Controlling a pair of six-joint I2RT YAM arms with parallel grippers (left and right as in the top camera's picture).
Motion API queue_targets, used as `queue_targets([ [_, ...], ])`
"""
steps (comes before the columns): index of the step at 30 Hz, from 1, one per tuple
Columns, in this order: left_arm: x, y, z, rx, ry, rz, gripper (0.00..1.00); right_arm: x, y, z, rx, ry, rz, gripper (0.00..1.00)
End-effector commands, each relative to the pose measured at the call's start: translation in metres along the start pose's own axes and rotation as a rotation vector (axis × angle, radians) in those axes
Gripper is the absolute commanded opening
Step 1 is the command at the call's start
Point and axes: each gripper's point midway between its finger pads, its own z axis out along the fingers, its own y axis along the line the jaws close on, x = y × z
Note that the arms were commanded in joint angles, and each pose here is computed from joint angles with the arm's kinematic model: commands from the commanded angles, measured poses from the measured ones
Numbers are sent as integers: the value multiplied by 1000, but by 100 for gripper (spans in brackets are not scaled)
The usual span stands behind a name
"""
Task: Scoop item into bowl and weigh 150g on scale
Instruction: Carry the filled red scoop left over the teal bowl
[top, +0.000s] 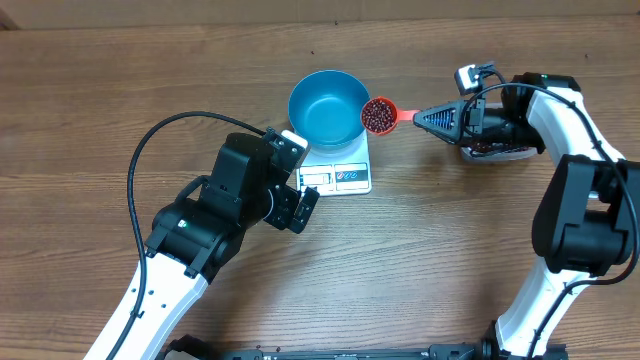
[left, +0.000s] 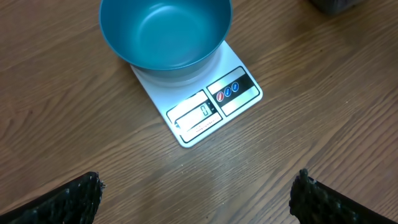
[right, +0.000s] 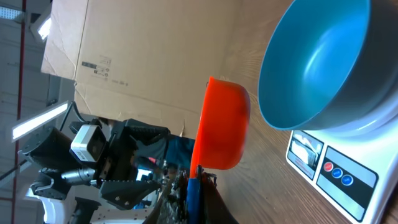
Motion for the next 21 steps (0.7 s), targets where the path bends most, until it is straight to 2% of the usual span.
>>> queue_targets([
  [1, -9, -3, -3, 17, -21, -6, 100, -4, 5, 2, -48, -29, -20, 4],
  [21, -9, -3, -3, 17, -21, -6, 100, -13, -1, 2, -45, -27, -147, 4],
])
